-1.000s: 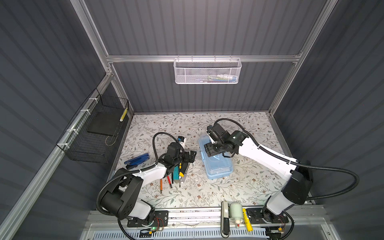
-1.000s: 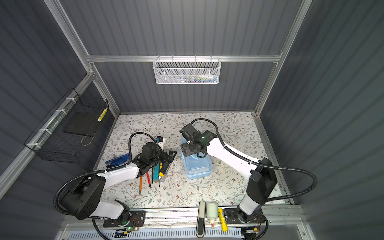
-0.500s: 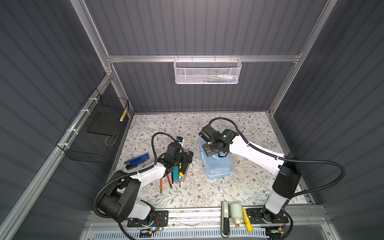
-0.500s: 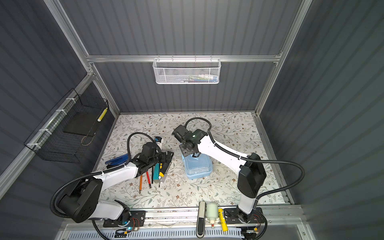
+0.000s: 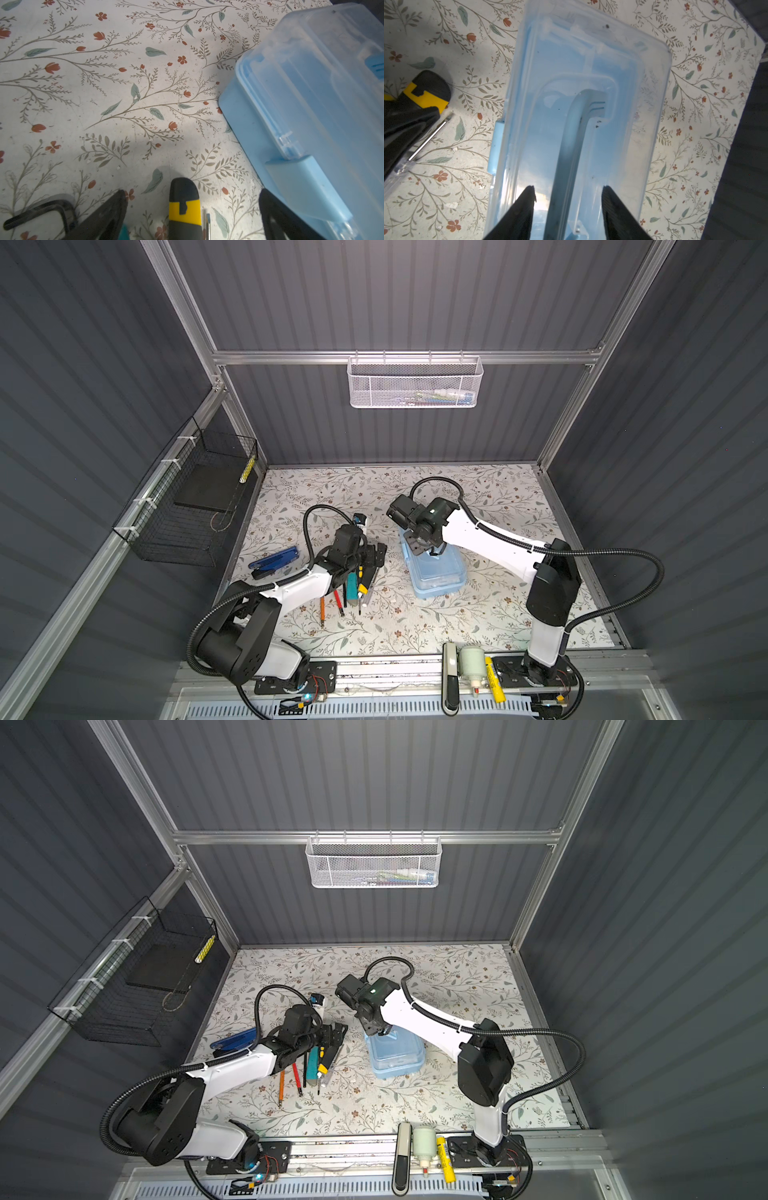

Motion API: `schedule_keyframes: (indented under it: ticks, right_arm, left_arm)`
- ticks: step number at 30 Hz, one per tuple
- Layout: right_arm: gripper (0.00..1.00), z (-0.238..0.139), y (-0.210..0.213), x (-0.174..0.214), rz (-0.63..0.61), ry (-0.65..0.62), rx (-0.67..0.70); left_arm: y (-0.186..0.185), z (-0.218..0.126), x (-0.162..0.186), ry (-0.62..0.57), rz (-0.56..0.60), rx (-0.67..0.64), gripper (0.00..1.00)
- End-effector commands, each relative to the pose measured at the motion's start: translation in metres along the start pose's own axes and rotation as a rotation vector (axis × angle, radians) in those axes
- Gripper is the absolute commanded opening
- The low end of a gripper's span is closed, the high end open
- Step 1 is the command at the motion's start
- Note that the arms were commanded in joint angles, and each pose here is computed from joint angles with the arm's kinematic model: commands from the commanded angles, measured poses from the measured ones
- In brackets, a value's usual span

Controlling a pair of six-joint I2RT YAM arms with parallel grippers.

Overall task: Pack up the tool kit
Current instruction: 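Lower the open right gripper over the handle while the left gripper nears the latch, then close the right gripper on the blue box handle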

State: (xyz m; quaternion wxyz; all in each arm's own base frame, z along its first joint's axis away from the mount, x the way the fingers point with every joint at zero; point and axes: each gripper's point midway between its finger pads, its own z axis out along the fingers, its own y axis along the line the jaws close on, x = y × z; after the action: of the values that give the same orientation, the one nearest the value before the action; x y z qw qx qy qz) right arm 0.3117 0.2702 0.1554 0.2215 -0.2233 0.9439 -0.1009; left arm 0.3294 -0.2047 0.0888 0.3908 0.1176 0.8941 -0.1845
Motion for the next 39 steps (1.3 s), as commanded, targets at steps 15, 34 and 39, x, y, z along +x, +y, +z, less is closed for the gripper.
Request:
schedule_keyframes:
  ticks: [15, 34, 39]
  right_arm:
    - [0.23, -0.001, -0.015, 0.013, 0.136, -0.001, -0.047]
    - [0.0, -0.003, -0.045, 0.011, 0.518, -0.15, -0.472]
    - [0.0, -0.032, -0.054, -0.008, 0.593, -0.267, -0.707]
  left_arm:
    - [-0.018, 0.0, -0.006, 0.005, -0.024, 0.086, 0.99]
    - [-0.044, -0.014, -0.031, -0.057, -0.116, 0.223, 0.99]
    - [-0.051, -0.026, -0.046, -0.084, -0.116, 0.246, 1.0]
